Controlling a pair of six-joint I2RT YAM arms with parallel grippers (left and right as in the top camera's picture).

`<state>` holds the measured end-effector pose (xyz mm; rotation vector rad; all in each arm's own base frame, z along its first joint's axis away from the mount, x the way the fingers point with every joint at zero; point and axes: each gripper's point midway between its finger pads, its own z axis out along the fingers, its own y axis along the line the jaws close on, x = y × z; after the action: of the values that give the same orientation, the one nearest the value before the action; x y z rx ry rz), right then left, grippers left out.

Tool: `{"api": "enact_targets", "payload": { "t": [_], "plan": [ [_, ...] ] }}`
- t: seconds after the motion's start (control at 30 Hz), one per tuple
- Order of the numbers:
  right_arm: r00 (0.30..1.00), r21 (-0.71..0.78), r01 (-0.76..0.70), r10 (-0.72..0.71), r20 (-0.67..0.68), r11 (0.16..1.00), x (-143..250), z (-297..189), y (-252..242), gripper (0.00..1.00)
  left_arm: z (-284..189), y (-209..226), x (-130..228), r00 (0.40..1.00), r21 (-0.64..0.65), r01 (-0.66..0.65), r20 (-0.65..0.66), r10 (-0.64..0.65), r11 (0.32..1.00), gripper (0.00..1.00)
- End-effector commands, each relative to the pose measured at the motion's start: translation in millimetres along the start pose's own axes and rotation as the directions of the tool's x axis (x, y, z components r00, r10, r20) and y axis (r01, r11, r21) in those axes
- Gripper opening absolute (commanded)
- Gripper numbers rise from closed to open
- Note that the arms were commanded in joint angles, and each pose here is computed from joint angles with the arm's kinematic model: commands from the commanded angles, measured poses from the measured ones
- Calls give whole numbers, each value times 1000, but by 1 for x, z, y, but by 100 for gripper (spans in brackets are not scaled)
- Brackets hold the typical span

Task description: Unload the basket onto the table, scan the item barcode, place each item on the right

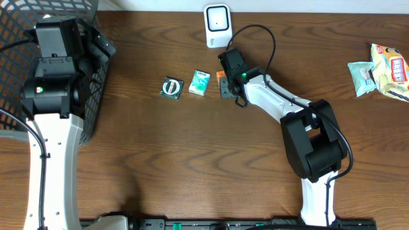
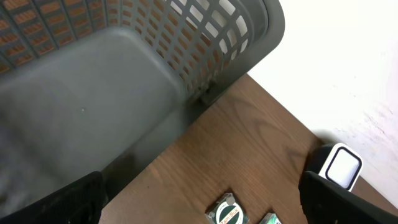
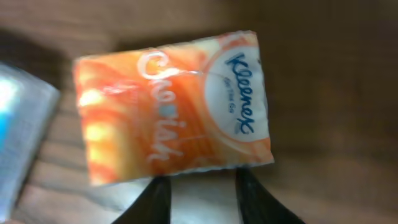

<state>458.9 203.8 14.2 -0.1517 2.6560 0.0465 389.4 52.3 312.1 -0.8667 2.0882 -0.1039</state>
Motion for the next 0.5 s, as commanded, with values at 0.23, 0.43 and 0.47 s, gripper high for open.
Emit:
{"api": "enact_targets", "payload": {
  "t": [0.23,0.43,0.47],
  "plan": [
    [999,-44,-2,4,37,999,-27,-26,-2,24,-2,2,-2,1000,-2,15,6,-15,1000,98],
    [995,-167,-48,62,76,985,-43,-45,20,19,-2,2,-2,1000,-2,15,6,-15,1000,98],
    [994,-171,-67,82,78,983,-44,-45,20,18,-2,2,-2,1000,-2,15,6,-15,1000,98]
  ]
}}
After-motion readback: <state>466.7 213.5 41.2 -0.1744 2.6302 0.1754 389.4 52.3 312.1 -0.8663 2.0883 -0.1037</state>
